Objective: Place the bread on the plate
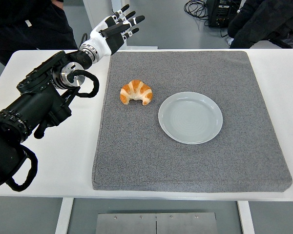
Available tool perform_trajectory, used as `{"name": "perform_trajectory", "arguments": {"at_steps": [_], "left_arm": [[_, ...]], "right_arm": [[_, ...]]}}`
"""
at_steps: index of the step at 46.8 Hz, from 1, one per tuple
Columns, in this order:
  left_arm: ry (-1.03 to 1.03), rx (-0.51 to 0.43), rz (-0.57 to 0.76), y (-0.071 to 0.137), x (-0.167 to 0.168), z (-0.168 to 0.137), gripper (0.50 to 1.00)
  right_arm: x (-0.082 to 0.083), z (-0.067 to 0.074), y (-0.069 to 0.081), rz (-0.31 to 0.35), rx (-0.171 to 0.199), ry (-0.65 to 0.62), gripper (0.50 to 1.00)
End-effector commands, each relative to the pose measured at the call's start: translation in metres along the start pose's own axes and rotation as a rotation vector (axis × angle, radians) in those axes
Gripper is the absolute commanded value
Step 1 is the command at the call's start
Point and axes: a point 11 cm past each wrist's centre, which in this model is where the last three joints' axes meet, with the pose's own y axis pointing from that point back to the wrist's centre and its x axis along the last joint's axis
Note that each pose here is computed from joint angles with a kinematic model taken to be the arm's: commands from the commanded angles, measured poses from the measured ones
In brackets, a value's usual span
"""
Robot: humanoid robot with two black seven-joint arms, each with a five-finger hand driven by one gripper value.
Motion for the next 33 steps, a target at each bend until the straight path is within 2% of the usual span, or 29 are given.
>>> {"name": "perform_trajectory", "arguments": {"at_steps": [1,23,33], "left_arm": [[0.0,0.0,0.001,0.0,0.0,0.0,1.0],[-0.012,-0.001,0.005,-0.001,-0.002,0.001,1.0],[-0.024,0.005,-0.058,-0.004,-0.024,-0.004,1.0]], "right_arm": [[0.0,0.0,0.0,0.0,0.0,0.0,1.0],[0.0,0.0,0.0,0.0,0.0,0.0,1.0],[0.0,0.0,0.0,0.0,0.0,0.0,1.0]]}}
